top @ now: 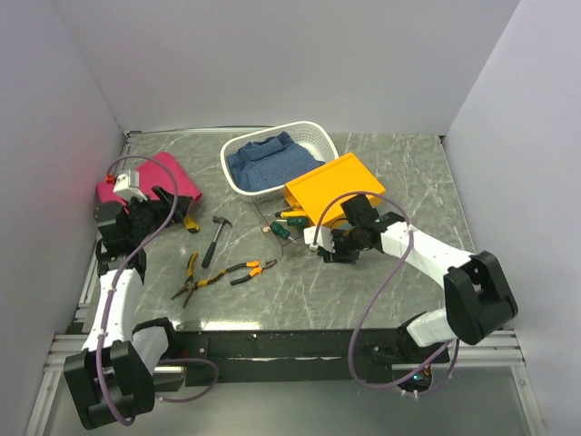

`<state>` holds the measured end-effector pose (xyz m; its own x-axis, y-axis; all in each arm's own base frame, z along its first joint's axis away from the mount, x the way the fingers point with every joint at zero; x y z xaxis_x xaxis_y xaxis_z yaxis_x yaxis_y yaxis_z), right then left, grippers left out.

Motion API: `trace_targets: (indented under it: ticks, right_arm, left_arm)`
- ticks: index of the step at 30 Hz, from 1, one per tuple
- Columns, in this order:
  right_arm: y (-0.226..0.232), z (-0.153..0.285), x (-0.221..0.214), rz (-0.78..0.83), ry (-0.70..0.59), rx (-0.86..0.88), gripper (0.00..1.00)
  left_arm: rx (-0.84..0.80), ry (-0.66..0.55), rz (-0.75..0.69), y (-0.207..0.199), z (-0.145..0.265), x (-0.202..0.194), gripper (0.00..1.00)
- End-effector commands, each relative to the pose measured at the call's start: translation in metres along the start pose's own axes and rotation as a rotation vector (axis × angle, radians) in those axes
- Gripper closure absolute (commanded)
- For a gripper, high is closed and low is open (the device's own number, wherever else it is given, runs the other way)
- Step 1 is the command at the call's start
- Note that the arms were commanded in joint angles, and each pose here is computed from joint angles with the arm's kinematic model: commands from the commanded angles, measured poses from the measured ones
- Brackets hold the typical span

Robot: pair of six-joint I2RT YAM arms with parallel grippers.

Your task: Sort the tools into containers

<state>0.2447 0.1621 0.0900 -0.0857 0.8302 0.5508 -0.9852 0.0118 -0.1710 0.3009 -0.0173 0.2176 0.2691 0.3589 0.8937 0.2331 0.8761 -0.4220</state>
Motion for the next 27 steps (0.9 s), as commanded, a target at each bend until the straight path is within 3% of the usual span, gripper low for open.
trace_targets:
  ticks: [1, 11, 24, 27]
  right_arm:
    - [-0.012, -0.012, -0.004, 0.046, -0.002, -0.014, 0.50]
    - [-0.018, -0.029, -0.023, 0.070, 0.068, -0.012, 0.49]
    - [0.021, -0.032, -0.028, 0.094, 0.100, 0.109, 0.53]
    - [0.022, -0.035, -0.027, 0.137, 0.106, 0.084, 0.49]
  left_arm:
    - [0.002, -0.022, -0.017, 0.001, 0.000, 0.013, 0.16]
    - [0.022, -0.009, -0.010, 0.008, -0.002, 0.014, 0.16]
    - [0.015, -0.020, 0.000, 0.006, 0.000, 0.011, 0.16]
    - [0.014, -0.024, 0.003, 0.005, 0.001, 0.010, 0.16]
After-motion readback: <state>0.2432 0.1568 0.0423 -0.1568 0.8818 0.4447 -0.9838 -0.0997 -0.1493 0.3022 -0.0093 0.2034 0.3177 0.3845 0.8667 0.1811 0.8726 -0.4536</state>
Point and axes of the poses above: each gripper's point midway between its finger pads, its own z axis back along the fingers, its own y axis along the line the jaws close on, x = y × z, the point moved 3 cm from there along z, back along the fingers, and after that the axes turned 5 degrees about -z, right-handed, at the moved point
